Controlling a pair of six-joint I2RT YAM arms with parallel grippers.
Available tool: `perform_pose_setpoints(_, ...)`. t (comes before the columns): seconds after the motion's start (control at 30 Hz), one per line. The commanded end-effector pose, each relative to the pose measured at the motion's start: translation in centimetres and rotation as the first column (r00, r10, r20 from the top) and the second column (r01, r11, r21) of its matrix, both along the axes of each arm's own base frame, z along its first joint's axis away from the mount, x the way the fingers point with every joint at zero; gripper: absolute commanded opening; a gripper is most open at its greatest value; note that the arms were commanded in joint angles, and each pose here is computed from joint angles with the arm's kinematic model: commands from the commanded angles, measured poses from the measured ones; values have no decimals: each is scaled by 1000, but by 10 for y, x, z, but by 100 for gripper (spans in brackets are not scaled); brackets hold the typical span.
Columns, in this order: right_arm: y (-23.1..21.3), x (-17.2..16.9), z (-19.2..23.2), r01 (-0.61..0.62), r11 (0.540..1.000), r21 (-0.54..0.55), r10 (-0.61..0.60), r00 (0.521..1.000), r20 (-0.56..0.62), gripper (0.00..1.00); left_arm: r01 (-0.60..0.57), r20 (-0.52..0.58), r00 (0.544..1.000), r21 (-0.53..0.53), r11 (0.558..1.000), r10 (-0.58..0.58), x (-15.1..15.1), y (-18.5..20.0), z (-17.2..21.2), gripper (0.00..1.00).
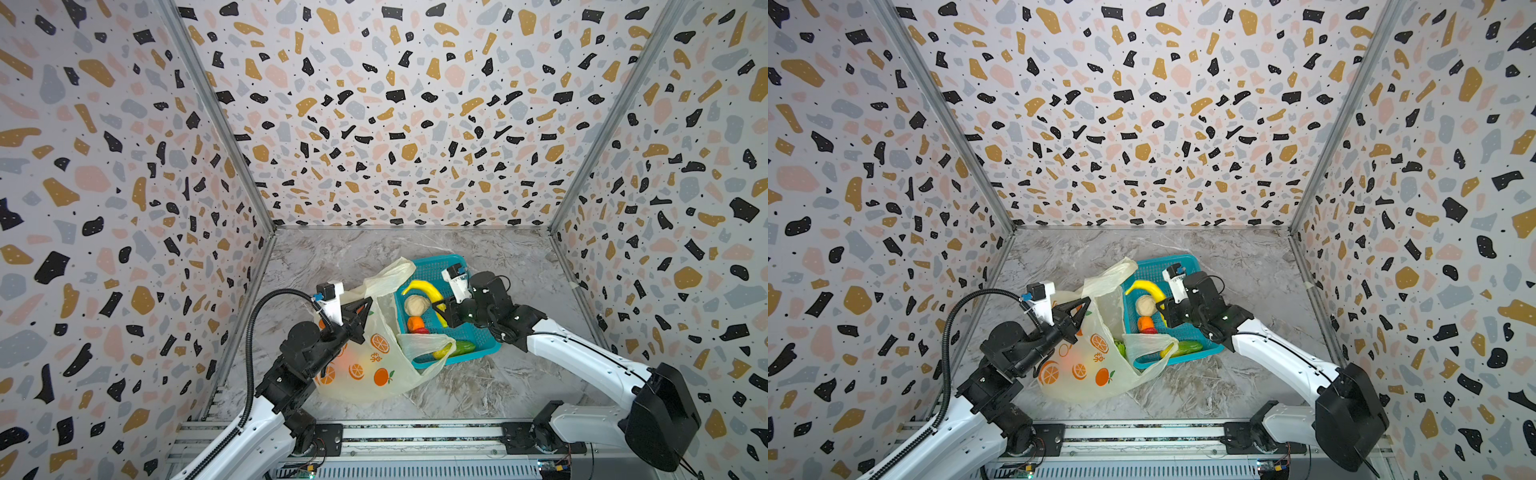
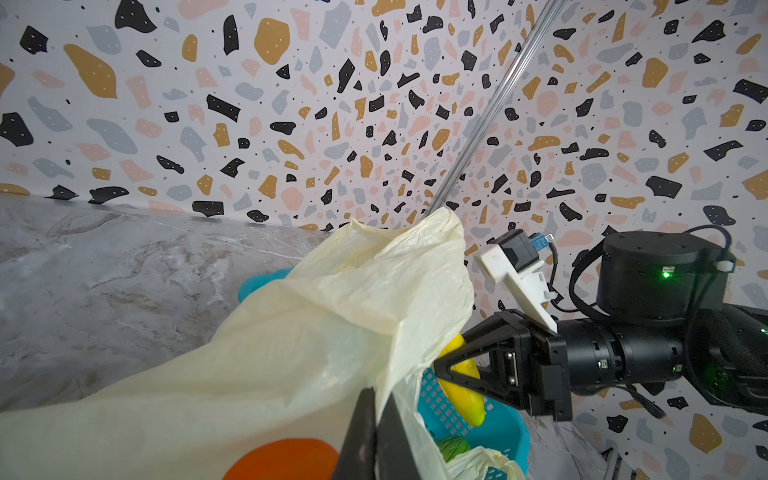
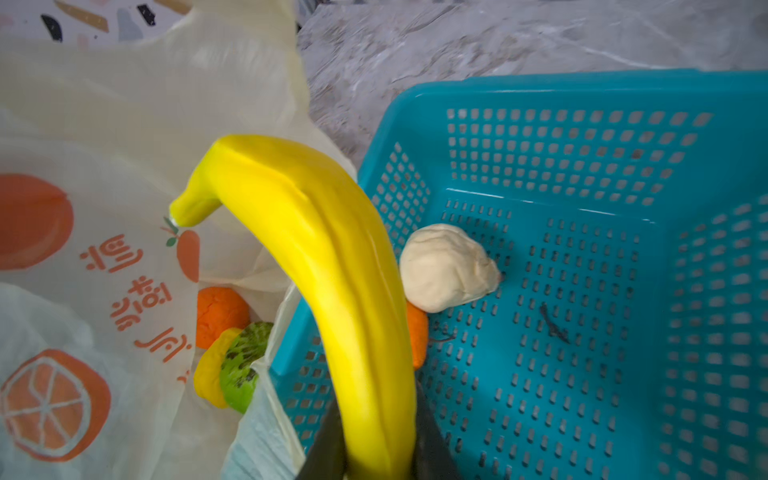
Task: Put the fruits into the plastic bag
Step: 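Carry the banana into the held bag and open the right gripper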
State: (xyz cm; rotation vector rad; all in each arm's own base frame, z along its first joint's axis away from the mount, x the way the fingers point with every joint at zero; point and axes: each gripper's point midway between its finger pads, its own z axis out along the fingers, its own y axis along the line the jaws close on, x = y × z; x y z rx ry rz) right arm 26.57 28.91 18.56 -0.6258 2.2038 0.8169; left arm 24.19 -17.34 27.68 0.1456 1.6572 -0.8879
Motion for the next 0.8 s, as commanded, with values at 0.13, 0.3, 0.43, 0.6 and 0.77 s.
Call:
perform_pose_setpoints(0.13, 60, -36, 19, -223, 975, -3, 222, 971, 93, 5, 11, 39, 999, -33, 999, -10, -3, 0, 15, 0)
perform_pose_setpoints(0.3, 91, -50, 23, -301, 953, -17, 301, 947, 109, 5, 23, 50, 999, -35, 999, -21, -5, -1, 19, 0)
perform_pose_setpoints(0.43, 112, -51, 18, -327, 944, -34, 329, 939, 105, 6, 24, 58, 998, -42, 999, -22, -7, 0, 22, 0)
perform_pose_setpoints(0.6, 140, -58, 1, -365, 930, -48, 367, 927, 77, 8, 29, 67, 997, -60, 998, -25, -11, 2, 25, 0)
perform_pose_setpoints(0.77, 159, -76, -19, -418, 905, -81, 422, 906, 40, 16, 21, 74, 997, -75, 997, -15, -14, 6, 27, 0)
